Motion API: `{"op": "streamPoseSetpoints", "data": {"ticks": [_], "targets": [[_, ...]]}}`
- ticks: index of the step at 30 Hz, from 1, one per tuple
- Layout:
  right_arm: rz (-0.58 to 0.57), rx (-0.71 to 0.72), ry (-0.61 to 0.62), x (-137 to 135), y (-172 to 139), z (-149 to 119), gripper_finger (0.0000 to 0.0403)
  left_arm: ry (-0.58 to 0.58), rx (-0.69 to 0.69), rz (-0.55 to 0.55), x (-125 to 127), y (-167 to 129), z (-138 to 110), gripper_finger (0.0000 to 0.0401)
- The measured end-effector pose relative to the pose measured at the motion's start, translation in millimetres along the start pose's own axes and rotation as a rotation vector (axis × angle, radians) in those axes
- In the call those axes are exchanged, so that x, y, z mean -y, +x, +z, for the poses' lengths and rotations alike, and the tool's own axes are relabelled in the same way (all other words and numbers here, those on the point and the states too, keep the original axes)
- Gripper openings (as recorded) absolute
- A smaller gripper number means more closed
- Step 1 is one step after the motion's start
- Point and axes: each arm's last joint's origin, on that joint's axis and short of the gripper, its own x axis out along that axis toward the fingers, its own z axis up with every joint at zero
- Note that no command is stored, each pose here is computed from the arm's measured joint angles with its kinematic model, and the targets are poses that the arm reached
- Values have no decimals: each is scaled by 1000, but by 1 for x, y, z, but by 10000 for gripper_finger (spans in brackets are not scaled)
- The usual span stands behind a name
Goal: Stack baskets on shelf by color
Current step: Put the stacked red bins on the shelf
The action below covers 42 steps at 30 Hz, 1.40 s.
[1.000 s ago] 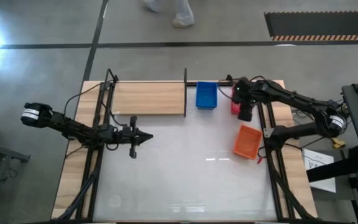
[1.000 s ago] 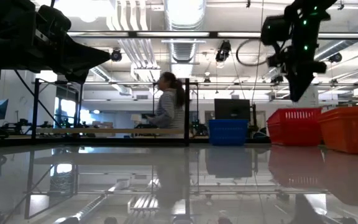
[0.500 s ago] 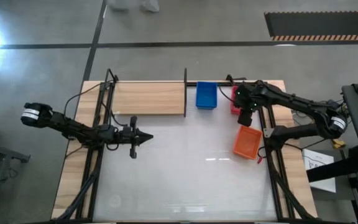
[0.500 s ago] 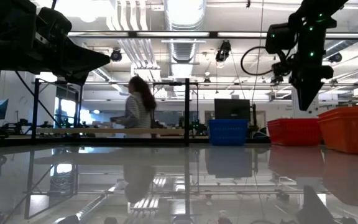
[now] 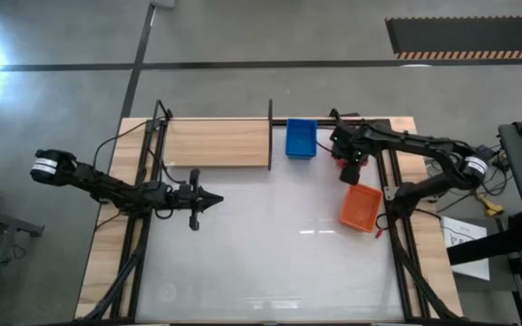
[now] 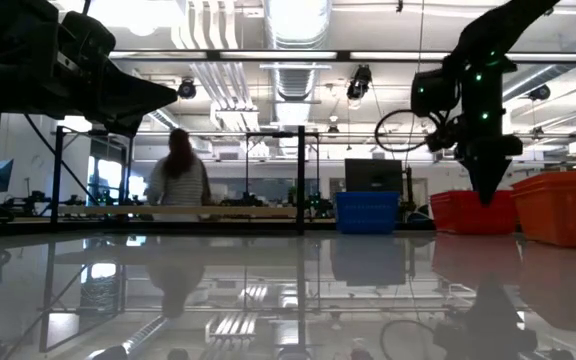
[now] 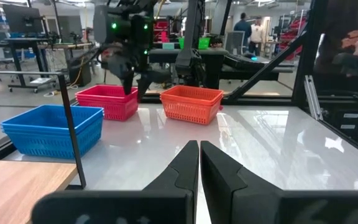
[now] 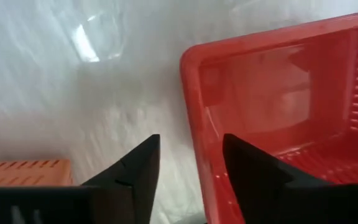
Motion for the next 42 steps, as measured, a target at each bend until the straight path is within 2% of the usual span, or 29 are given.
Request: {"op": "streamPoseSetpoints", "data": {"ticks": [5,11,17,24,28,33,37,42], "targets": [[13,-50,-10,0,14,6,108,0,0,0,0,0,0,0],[-16,-40,-30,2,18,9,20,0,0,0,0,0,0,0],[-54,-2,6,1,0,3,14,0,1,0,0,0,0,0],[-55,81,43,-20,-57,6,13,1,1,0,0,0,0,0],[-21,152,50,-53,-93,15,13,2,1,0,0,0,0,0],[91,269,-19,-120,-119,31,12,2,2,0,0,0,0,0],[168,327,-113,-183,-117,44,12,2,2,0,0,0,0,0],[224,381,-199,-249,-90,75,12,1,2,0,0,0,0,0]]}}
